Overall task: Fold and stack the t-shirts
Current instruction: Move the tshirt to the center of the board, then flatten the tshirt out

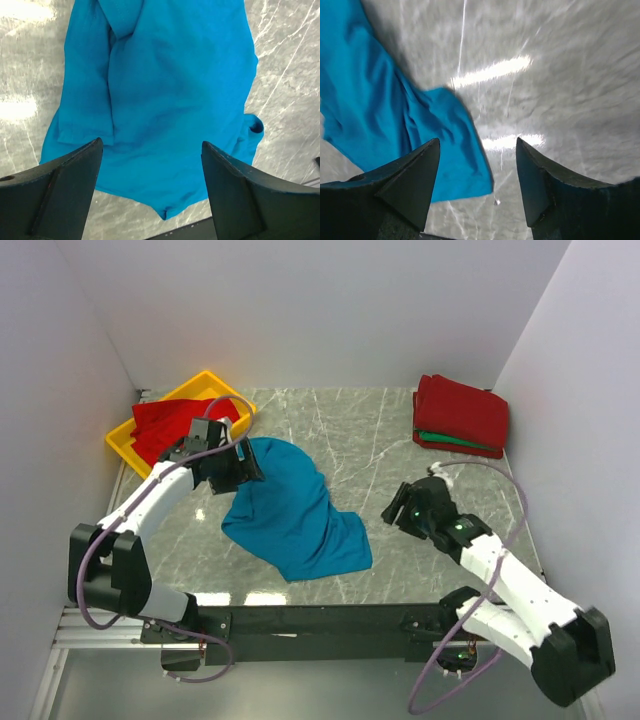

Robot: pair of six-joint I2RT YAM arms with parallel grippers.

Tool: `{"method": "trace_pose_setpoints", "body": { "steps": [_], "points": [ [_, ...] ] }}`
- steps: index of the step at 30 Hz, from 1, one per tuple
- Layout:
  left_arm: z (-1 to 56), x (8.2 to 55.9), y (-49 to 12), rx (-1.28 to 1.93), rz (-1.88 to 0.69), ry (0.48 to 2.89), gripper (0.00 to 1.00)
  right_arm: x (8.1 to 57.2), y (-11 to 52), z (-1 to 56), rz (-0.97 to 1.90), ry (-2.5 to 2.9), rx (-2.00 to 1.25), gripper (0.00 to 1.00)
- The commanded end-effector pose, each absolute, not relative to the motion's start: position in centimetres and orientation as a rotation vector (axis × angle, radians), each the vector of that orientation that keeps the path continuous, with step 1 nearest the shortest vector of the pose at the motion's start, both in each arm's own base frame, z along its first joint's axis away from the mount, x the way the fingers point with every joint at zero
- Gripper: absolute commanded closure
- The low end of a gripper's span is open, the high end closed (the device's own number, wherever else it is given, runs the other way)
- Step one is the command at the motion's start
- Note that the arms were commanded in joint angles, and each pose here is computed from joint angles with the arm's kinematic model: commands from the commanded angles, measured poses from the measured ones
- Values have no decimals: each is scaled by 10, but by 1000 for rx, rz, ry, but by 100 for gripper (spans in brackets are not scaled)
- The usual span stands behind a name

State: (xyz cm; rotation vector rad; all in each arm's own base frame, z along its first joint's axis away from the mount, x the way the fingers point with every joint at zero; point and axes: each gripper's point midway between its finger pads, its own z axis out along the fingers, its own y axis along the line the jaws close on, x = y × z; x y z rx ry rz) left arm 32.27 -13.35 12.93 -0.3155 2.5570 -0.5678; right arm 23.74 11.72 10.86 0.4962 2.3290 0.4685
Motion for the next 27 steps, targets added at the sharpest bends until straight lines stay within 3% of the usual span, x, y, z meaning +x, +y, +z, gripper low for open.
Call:
{"method": "trace_pose_setpoints", "body": {
  "steps": [1, 8, 17, 27],
  "points": [
    [123, 326, -135, -313, -573, 2537, 15, 234, 141, 92, 503, 2402, 438, 32],
    [105, 335, -120, -310, -431, 2570, 15, 215, 190, 58, 462, 2582, 263, 34],
    [106, 336, -123, -287, -453, 2565, 19, 217, 199, 50, 400, 2648, 207, 36],
    [66, 315, -111, -297, -367, 2655, 19, 215, 204, 37, 387, 2702, 188, 37]
  ]
}}
